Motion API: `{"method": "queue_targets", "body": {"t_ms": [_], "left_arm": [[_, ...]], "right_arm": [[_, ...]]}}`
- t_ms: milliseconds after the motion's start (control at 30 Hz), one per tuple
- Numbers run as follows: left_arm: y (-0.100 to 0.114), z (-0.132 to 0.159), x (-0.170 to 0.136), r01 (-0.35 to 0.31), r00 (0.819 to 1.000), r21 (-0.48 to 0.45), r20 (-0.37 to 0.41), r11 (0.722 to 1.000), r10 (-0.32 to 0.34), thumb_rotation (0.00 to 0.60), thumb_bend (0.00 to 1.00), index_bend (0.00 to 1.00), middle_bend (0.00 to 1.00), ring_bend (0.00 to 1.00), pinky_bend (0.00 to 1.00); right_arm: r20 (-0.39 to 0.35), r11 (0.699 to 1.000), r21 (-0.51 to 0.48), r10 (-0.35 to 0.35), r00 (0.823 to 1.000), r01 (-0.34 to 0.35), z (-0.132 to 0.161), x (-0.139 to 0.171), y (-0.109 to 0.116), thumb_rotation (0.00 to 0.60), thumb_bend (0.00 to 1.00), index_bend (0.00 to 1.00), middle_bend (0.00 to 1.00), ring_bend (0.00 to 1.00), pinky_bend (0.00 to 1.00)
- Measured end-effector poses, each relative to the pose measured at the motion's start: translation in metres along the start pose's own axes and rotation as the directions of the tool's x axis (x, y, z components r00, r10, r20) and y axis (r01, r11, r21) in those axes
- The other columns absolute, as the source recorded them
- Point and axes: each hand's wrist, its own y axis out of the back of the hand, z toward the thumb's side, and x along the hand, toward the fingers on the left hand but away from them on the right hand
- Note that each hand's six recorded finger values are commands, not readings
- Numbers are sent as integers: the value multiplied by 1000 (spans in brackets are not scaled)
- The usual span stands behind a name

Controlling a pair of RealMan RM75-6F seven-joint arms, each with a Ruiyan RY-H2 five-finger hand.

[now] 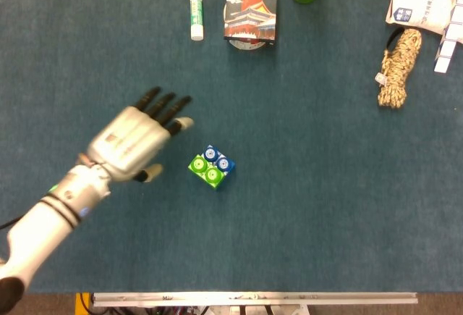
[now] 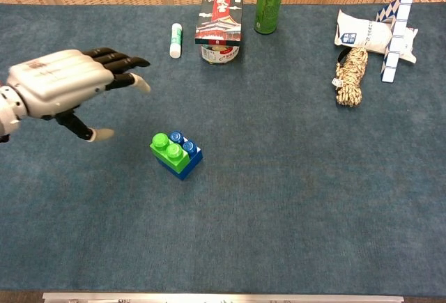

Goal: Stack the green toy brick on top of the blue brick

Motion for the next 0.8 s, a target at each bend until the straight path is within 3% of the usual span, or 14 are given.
{"method": "queue_targets", "body": {"t_ms": [133, 300, 567, 700, 800], "left_arm": [[0, -22, -35, -49, 994, -58, -99, 997, 43, 600, 262, 209, 0, 0, 0], [-5, -47, -76, -141, 971, -123, -211, 982, 112, 600, 262, 220, 0, 0, 0], [-29, -92, -131, -263, 897, -98, -392, 960, 205, 600, 262, 242, 1, 0, 0], [-37, -109, -148, -319, 858, -103, -454, 942, 241, 600, 262, 266, 51, 30, 4], [-37, -115, -152, -338, 845, -88, -468, 937, 261, 600, 263, 270, 77, 48, 6]], "right_arm": [[-4, 1000, 11, 9, 1000, -9, 3, 0, -4, 600, 627, 170, 259, 149, 242], [-7, 999, 27, 26, 1000, -25, 5, -1, -10, 600, 628, 170, 260, 150, 242], [-14, 998, 44, 44, 999, -43, 9, -2, -17, 600, 628, 169, 259, 150, 242], [-13, 997, 51, 55, 998, -54, 10, -3, -21, 600, 627, 170, 260, 149, 242], [-16, 996, 54, 70, 997, -69, 11, -5, -25, 600, 628, 169, 259, 149, 242]]}}
